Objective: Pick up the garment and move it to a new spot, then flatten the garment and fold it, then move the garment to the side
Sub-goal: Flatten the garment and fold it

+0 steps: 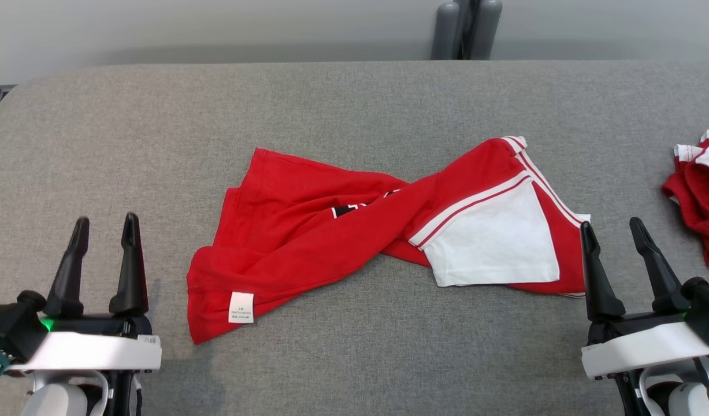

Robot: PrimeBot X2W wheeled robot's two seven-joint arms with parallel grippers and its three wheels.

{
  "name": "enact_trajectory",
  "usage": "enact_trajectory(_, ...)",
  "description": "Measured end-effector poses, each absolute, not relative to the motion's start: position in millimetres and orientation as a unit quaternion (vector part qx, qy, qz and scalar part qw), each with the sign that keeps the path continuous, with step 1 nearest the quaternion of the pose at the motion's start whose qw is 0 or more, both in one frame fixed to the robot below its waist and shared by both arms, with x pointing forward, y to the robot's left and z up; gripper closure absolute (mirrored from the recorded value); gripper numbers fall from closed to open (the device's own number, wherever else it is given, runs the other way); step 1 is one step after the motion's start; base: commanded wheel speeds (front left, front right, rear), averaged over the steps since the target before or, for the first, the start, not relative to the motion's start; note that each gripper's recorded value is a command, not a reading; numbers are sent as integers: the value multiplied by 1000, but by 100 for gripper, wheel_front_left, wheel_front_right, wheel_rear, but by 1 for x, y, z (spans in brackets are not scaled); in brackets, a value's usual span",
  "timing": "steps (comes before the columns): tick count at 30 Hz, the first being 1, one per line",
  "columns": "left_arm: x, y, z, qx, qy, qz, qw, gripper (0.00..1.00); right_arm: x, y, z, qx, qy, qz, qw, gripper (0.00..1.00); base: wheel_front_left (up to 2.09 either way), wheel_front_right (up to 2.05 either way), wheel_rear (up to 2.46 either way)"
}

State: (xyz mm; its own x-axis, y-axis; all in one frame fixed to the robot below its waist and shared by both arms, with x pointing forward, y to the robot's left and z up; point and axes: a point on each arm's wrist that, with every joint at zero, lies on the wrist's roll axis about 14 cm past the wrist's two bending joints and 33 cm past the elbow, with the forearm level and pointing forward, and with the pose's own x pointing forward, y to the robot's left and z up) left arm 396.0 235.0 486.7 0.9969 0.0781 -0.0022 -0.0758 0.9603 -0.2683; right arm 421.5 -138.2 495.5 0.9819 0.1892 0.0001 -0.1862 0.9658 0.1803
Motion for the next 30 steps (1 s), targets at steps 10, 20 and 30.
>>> enact_trajectory(10, 404, 222, 546, -48, -94, -2, 994, 0, 413, -143, 511, 80, -10, 90, 993, 0, 0, 0, 0)
enact_trajectory(20, 388, 218, 523, -26, -47, 3, 999, 0, 398, -143, 510, 77, -1, 91, 993, 0, 0, 0, 0)
enact_trajectory(30, 378, 218, 522, -32, -42, 7, 999, 0, 392, -141, 514, 82, -3, 94, 992, 0, 0, 0, 0)
